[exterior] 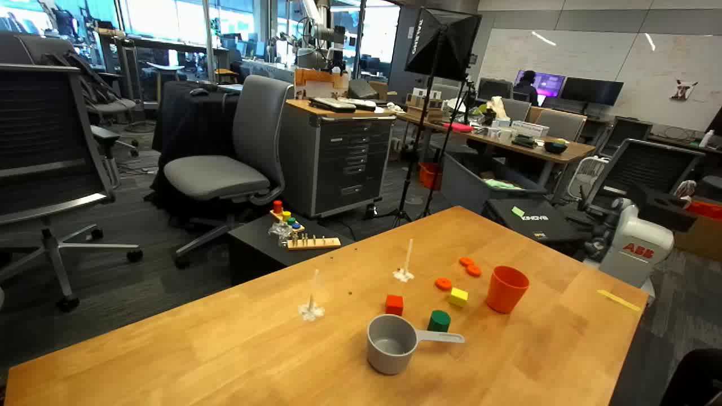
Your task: Put the cubes in the pot
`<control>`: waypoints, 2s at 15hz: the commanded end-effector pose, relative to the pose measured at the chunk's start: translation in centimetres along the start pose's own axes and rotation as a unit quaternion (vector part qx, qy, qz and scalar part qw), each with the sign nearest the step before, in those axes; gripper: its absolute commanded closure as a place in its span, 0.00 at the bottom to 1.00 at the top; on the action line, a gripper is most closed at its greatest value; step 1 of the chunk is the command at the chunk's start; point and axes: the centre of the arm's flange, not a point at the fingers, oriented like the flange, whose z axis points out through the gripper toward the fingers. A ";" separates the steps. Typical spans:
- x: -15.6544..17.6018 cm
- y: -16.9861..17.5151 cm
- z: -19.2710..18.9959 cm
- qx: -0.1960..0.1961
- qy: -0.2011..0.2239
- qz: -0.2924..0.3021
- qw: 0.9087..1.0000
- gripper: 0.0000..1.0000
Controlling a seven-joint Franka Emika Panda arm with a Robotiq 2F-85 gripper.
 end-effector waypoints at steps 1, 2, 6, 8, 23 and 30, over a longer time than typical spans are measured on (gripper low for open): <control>0.0 0.0 -0.1 0.000 0.001 0.000 1.000 0.00; 0.0 0.0 -0.2 0.000 0.002 0.000 1.000 0.00; 2.3 -1.7 1.0 -0.019 0.003 0.014 1.000 0.00; 5.2 -4.3 3.4 -0.049 -0.007 0.019 0.999 0.00; 19.9 -20.9 25.3 -0.162 -0.053 0.000 0.985 0.00; 18.7 -19.9 25.5 -0.151 -0.037 0.000 0.988 0.00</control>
